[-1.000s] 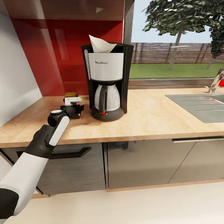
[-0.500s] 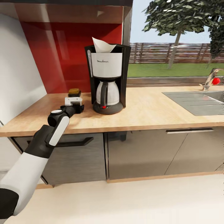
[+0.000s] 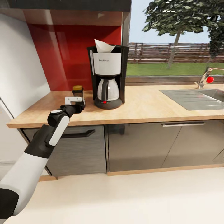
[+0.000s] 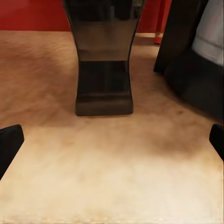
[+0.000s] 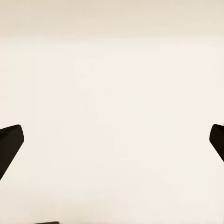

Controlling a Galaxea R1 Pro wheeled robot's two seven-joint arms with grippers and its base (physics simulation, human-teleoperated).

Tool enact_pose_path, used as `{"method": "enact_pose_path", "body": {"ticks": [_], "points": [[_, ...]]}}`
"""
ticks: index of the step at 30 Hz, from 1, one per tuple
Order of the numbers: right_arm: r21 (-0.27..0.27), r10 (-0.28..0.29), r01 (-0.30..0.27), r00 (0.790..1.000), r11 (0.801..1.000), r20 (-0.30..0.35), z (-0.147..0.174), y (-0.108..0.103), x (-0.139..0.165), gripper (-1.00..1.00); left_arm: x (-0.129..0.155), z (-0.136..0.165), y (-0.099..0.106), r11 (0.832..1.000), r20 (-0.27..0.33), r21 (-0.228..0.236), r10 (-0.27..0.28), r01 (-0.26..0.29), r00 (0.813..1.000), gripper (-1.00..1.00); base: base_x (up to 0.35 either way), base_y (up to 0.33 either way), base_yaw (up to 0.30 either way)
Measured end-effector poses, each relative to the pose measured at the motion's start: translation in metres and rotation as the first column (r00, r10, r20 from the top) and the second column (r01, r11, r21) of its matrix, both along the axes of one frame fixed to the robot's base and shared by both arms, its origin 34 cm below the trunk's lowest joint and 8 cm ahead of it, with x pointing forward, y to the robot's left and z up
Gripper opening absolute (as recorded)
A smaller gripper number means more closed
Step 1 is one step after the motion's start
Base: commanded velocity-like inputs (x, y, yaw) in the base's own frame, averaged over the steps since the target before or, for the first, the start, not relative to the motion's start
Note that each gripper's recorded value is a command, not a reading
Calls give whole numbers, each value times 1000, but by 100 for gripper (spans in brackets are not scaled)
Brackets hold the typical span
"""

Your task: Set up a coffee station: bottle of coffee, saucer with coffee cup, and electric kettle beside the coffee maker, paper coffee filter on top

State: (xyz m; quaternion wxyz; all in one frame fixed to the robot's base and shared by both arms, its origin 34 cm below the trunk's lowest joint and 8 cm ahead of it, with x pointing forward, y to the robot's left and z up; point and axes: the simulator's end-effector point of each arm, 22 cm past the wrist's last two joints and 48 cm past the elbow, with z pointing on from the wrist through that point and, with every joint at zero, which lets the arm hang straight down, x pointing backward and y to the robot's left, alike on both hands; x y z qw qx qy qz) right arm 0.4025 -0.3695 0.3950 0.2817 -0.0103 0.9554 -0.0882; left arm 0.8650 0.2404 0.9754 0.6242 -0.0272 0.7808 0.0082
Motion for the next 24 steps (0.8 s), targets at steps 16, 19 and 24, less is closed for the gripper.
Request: {"method": "enact_pose_path", "body": {"ticks": [16, 19, 24], "points": [[0, 0, 0, 1000, 1000, 1, 0, 0, 0, 100, -25, 52, -73, 958, 107, -35, -281, 286, 954, 100, -31, -3, 0], [0, 0, 0, 1000, 1000, 1, 0, 0, 0, 100, -37, 47, -101, 912, 101, -60, -399, 406, 911, 100, 0, 0, 0], [0, 1, -1, 1000, 1000, 0, 0, 0, 0, 100, -55, 38, -132, 839, 100, -106, -525, 534, 845, 100, 0, 0, 0]]}}
